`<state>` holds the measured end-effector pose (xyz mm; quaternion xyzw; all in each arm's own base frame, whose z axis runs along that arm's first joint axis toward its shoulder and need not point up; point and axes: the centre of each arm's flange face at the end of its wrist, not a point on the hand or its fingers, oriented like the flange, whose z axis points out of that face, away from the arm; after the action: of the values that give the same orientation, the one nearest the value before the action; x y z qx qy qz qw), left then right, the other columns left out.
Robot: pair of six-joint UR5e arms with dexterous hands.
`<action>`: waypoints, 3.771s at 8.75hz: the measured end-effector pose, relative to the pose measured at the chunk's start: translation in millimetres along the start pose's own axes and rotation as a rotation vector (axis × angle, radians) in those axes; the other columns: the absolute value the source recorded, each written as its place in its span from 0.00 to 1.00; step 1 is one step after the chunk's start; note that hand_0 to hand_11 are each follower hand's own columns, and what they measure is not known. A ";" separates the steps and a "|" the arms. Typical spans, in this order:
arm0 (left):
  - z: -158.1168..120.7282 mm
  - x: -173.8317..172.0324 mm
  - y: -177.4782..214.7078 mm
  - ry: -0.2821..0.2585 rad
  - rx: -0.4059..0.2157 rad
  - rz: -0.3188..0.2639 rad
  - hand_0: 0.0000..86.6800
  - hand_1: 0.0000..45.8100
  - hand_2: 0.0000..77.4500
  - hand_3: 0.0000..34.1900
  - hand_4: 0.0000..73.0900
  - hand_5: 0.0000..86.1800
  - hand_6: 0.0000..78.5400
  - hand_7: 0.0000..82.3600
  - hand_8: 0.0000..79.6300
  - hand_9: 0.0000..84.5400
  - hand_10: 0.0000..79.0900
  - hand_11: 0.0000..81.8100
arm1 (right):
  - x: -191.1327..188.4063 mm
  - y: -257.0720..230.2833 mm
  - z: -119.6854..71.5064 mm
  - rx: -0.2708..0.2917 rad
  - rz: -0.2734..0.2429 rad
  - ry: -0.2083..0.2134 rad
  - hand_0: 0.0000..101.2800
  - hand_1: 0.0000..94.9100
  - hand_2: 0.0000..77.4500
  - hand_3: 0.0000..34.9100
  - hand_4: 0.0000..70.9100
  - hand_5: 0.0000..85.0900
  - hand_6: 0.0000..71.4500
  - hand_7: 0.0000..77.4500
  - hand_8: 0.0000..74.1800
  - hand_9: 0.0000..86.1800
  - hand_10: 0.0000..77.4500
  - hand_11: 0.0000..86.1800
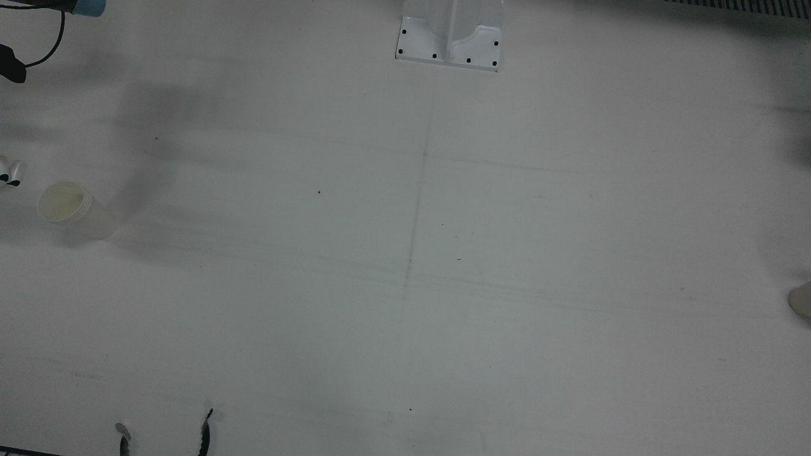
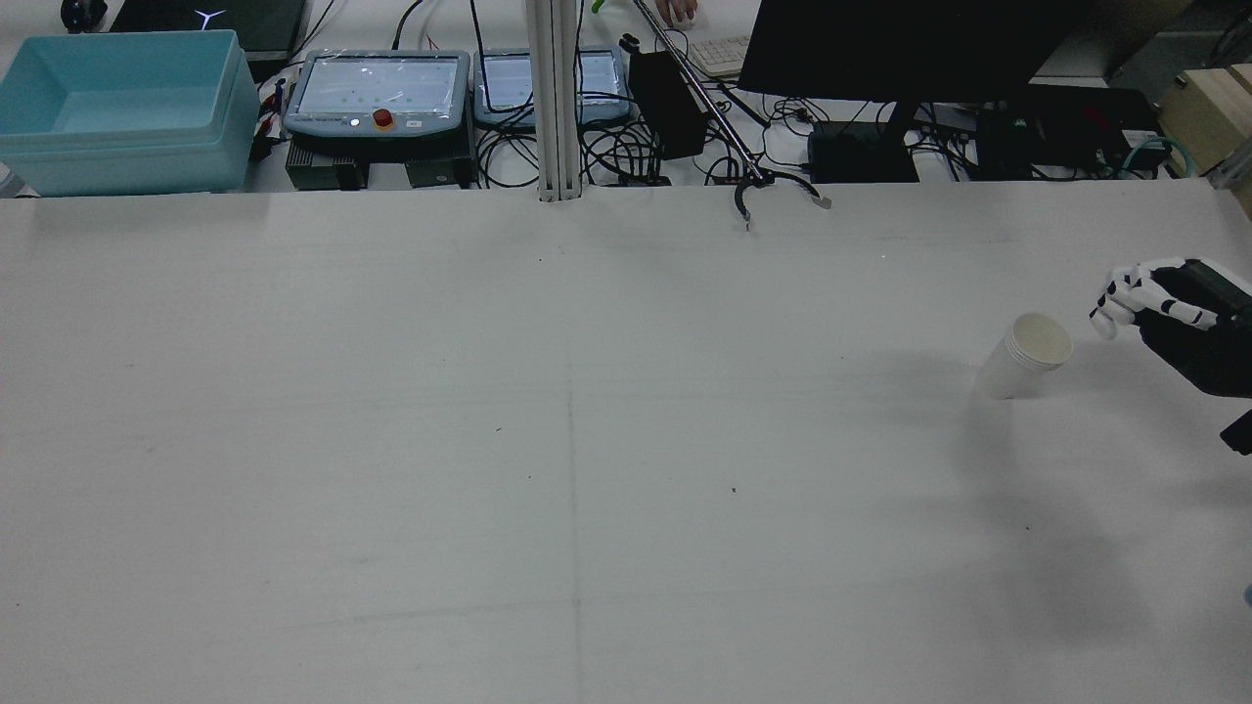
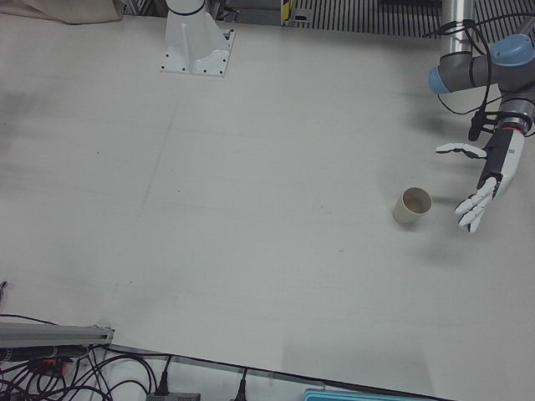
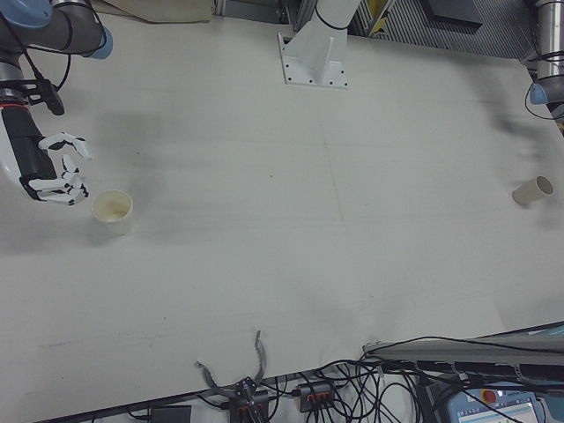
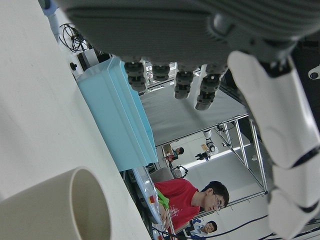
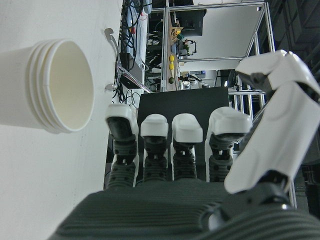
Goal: Pour water
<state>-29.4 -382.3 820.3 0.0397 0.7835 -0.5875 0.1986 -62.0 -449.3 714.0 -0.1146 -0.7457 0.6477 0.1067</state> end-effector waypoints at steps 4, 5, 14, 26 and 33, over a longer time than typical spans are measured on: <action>2.7 -26.1 -26.2 -0.042 -0.019 0.131 0.40 0.08 0.21 0.00 0.19 0.03 0.08 0.09 0.03 0.02 0.06 0.08 | 13.0 -0.1 1.5 0.000 -0.014 0.028 0.48 0.13 0.56 0.00 0.88 0.69 0.88 0.90 0.74 0.81 0.57 0.72; 5.4 -35.6 -31.0 -0.062 -0.021 0.153 0.40 0.08 0.21 0.00 0.19 0.03 0.08 0.09 0.03 0.02 0.03 0.07 | 13.9 0.7 1.5 -0.002 -0.014 0.030 0.48 0.11 0.54 0.00 0.88 0.67 0.88 0.90 0.73 0.81 0.56 0.69; 13.4 -59.3 -30.1 -0.135 -0.068 0.350 0.48 0.18 0.23 0.00 0.13 0.03 0.05 0.09 0.03 0.02 0.04 0.06 | 10.3 -5.6 -23.1 0.023 -0.019 0.044 0.48 0.12 0.49 0.00 0.84 0.56 0.79 0.83 0.69 0.79 0.54 0.67; 57.9 -82.0 -18.3 -0.170 -0.090 0.363 0.53 0.20 0.18 0.00 0.22 0.03 0.10 0.13 0.03 0.01 0.03 0.07 | 6.7 -10.9 -32.8 0.037 -0.021 0.041 0.48 0.13 0.44 0.00 0.74 0.53 0.74 0.79 0.65 0.76 0.52 0.66; 58.7 -81.1 -17.7 -0.168 -0.088 0.341 0.52 0.20 0.18 0.00 0.19 0.03 0.08 0.12 0.03 0.01 0.03 0.06 | 6.3 -16.1 -36.4 0.048 -0.021 0.040 0.48 0.11 0.42 0.00 0.74 0.51 0.74 0.77 0.65 0.75 0.52 0.66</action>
<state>55.3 -428.8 851.8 0.1140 0.7709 -0.5118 0.3617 -57.3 -415.2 735.1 -0.1170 -0.7288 0.6617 0.1314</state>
